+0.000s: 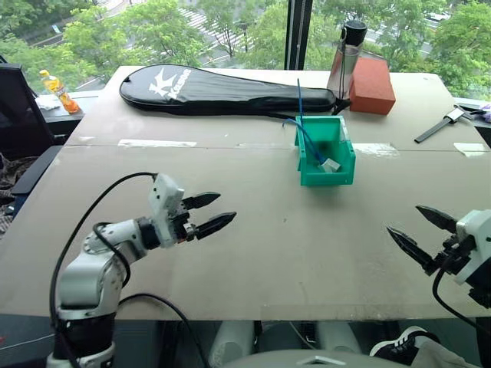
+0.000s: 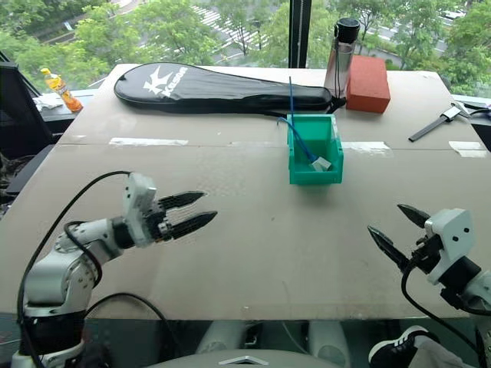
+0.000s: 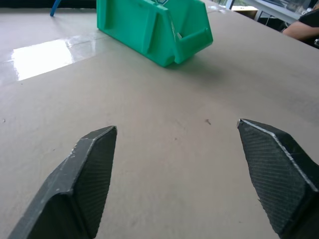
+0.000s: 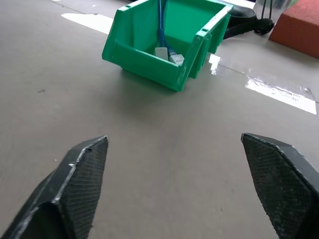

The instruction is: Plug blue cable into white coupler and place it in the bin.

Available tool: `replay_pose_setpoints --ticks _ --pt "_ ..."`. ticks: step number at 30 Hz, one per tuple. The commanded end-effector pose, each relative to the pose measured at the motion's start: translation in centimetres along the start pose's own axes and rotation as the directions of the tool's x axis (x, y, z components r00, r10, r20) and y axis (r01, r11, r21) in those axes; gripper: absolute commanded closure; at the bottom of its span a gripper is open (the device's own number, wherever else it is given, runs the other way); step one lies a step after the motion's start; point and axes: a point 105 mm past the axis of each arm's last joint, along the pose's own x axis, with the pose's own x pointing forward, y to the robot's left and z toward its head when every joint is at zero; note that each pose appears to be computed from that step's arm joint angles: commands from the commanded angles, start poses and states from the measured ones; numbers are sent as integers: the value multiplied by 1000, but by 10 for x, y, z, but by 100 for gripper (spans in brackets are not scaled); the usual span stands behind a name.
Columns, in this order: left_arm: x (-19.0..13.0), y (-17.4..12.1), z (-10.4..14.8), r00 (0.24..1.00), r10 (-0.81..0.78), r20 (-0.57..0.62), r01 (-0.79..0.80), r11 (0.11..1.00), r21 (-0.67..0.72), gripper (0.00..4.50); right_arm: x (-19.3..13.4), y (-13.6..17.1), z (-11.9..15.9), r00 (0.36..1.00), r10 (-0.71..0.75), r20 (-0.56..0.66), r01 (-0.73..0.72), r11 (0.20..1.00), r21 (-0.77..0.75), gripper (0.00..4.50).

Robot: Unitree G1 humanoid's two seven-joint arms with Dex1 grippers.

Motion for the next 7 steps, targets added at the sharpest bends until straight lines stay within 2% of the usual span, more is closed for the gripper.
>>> replay_pose_setpoints --ticks 1,7 --pt "-17 -4 6 998 57 -3 -57 996 73 6 -12 -6 5 1000 11 12 -10 999 -51 2" --pt "-25 -6 -7 997 68 -46 -65 996 52 6 -11 -9 6 1000 6 29 -4 998 -62 2"
